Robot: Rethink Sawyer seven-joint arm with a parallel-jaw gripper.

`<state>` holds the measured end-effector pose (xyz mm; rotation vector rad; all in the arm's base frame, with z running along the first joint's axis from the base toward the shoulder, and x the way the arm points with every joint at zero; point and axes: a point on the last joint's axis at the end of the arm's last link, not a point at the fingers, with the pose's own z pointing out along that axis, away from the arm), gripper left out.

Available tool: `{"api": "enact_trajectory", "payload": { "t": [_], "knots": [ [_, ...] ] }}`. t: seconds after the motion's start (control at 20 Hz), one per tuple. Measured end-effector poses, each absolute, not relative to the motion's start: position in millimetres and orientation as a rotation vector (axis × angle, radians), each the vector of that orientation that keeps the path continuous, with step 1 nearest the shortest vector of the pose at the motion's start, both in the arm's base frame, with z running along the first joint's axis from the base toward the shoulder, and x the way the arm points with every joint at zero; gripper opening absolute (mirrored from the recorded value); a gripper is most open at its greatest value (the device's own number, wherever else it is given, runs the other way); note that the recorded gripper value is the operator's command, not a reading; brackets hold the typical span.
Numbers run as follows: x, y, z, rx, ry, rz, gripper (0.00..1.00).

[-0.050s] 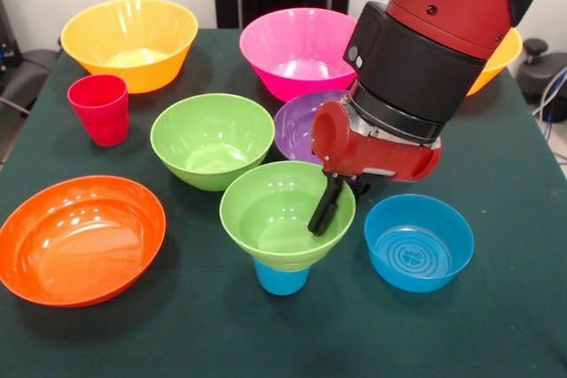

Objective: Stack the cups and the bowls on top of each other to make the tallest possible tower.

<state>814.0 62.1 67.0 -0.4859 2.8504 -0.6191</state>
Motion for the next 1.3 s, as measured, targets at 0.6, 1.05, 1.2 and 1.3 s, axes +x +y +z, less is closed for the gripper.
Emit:
{"api": "enact_trajectory", "payload": {
  "t": [0.6, 1.05, 1.2, 1.3],
  "knots": [
    [812.7, 55.5, 64.1, -0.546, 2.812, -0.680, 0.00],
    [806.4, 54.1, 60.0, -0.587, 2.805, -0.716, 0.00],
    [803.2, 56.8, 58.7, -0.594, 2.809, -0.717, 0.00],
    [801.0, 59.2, 58.0, -0.598, 2.812, -0.717, 0.00]
  ]
}}
